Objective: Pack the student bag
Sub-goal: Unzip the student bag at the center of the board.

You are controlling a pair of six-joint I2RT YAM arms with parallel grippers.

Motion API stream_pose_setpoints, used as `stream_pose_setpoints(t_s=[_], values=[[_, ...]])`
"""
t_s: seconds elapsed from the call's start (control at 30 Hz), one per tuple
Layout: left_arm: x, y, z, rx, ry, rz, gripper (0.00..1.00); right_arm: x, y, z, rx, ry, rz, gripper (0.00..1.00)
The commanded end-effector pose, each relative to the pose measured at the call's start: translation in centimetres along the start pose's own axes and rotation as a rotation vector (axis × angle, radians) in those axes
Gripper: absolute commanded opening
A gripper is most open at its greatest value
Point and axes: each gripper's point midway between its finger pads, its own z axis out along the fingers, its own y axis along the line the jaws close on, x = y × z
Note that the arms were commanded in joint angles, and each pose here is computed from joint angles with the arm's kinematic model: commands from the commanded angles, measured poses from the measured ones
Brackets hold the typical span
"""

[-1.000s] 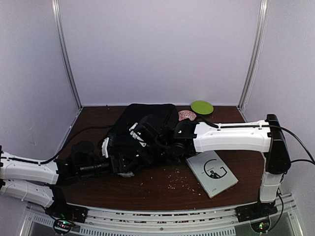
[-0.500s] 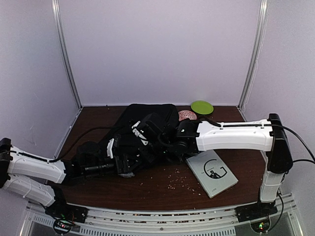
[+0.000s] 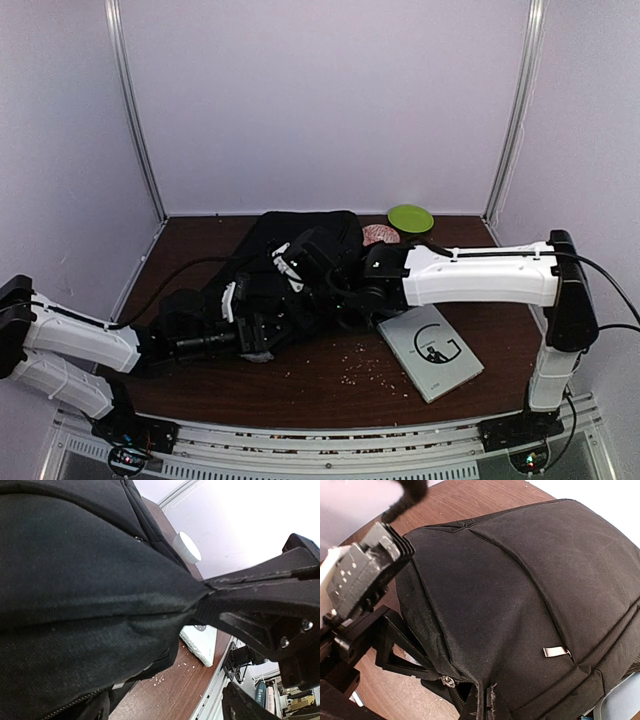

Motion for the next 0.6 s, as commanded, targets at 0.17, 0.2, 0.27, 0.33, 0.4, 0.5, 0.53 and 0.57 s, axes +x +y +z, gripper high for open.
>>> stream_pose_setpoints(t_s=[0.17, 0.2, 0.27, 0.33, 0.4, 0.5, 0.53, 0.57], values=[[-0.8, -1.0, 0.6, 0.084, -0.038, -0.011, 0.78, -3.7, 1.0, -3.4, -0.088, -0.117, 0.067, 0.0], [-0.8, -0.9, 0.6, 0.085, -0.038, -0.014, 0.78, -3.8, 1.0, -3.4, -0.088, -0.119, 0.069, 0.0], [-0.7, -0.7, 0.5, 0.084, -0.04, -0.017, 0.78, -3.8, 1.1, -3.4, -0.097, -0.12, 0.073, 0.0], [-0.9, -0.7, 0.5, 0.098, -0.049, -0.018, 0.78, -3.8, 1.4, -3.4, -0.113, -0.12, 0.079, 0.0], [-1.1, -0.9, 0.5, 0.115, -0.059, -0.022, 0.78, -3.9, 1.7, -3.4, -0.132, -0.12, 0.085, 0.0], [-1.6, -1.4, 0.6, 0.145, -0.073, -0.018, 0.75, -4.0, 2.0, -3.5, -0.151, -0.123, 0.094, 0.0], [-1.7, -1.6, 0.6, 0.156, -0.077, -0.017, 0.74, -4.0, 2.0, -3.5, -0.154, -0.122, 0.096, 0.0], [-1.9, -1.9, 0.6, 0.166, -0.081, -0.014, 0.73, -4.0, 2.1, -3.5, -0.156, -0.122, 0.096, 0.0]])
